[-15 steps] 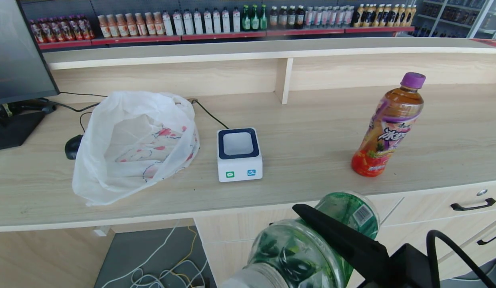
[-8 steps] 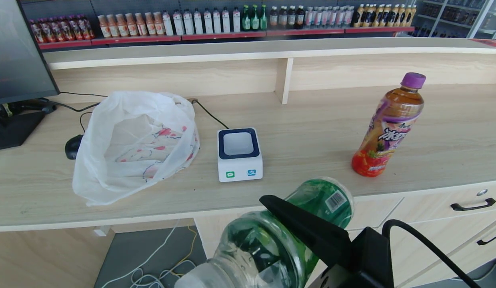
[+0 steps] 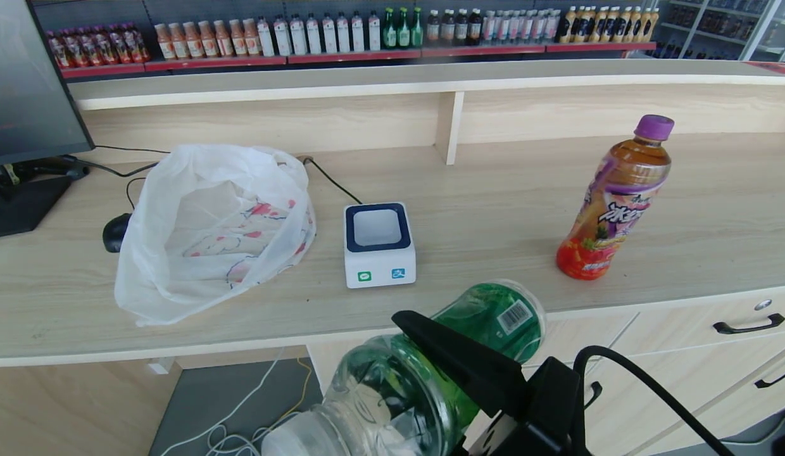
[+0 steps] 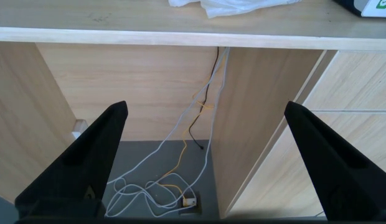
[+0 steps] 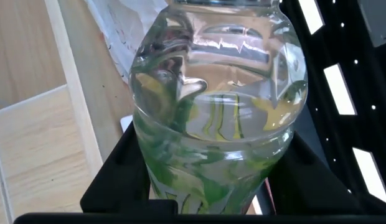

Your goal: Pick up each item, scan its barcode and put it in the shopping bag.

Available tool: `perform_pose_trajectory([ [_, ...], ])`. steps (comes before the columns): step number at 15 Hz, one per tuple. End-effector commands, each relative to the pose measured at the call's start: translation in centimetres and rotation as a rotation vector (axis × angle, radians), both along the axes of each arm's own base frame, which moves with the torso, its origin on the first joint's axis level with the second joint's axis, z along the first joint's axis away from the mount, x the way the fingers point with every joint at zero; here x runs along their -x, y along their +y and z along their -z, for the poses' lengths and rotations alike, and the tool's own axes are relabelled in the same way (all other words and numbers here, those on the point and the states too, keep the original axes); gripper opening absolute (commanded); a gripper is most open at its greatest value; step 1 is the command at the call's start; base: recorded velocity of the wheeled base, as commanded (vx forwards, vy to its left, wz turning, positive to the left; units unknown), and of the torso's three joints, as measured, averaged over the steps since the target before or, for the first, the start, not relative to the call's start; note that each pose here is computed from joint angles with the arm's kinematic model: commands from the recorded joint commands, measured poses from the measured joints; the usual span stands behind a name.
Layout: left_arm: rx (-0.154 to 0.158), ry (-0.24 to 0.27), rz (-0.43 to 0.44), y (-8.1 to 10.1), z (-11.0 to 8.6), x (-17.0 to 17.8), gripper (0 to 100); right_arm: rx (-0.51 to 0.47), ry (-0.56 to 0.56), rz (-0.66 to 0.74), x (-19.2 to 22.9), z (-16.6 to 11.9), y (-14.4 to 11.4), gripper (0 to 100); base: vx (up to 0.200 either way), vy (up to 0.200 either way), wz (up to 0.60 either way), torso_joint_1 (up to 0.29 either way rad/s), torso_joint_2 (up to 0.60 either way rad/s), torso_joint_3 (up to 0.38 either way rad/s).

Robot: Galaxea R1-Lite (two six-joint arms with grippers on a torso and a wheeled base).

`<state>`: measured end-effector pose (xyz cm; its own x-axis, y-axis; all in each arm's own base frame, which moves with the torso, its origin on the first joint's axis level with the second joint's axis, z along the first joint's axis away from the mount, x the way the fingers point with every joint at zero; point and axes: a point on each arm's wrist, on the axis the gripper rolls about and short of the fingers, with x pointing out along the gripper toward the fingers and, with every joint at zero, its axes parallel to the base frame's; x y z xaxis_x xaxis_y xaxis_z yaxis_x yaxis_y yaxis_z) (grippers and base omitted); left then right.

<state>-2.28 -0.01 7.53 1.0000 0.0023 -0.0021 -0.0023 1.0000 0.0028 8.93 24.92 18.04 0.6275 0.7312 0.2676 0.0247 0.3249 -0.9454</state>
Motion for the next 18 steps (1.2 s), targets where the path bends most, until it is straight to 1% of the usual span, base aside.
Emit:
perform_pose_trajectory([
  [1,0.0,-0.001,0.001,0.0,0.0,0.0,100,0.007,-0.004,0.004,0.0,0.1,0.1,0,0.0,0.0,0.0,0.0,0.0,0.0],
  [9,0.0,-0.001,-0.001,0.0,0.0,0.0,100,0.003,0.007,0.007,-0.2,0.2,0.0,0,0.0,0.0,0.0,0.0,0.0,0.0],
  [13,0.0,-0.001,-0.001,0.0,0.0,0.0,100,-0.036,0.07,-0.014,-0.2,0.5,0.0,0,0.0,0.0,0.0,0.0,0.0,0.0],
  [14,0.0,-0.001,-0.001,0.0,0.0,0.0,100,-0.066,0.105,-0.026,-0.2,0.5,0.0,0,0.0,0.0,0.0,0.0,0.0,0.0],
  [15,0.0,-0.001,-0.001,0.0,0.0,0.0,100,-0.117,0.161,-0.045,-0.2,0.5,0.1,0,0.0,0.0,0.0,0.0,0.0,0.0],
  [17,0.0,-0.001,0.001,0.0,0.0,0.0,100,-0.212,0.231,-0.073,-0.2,-0.2,0.1,0,0.0,0.0,0.0,0.0,0.0,0.0],
  [18,0.0,-0.001,0.001,0.0,0.0,0.0,100,-0.284,0.266,-0.059,-0.3,-0.9,0.0,0,0.0,0.0,0.0,0.0,0.0,0.0],
])
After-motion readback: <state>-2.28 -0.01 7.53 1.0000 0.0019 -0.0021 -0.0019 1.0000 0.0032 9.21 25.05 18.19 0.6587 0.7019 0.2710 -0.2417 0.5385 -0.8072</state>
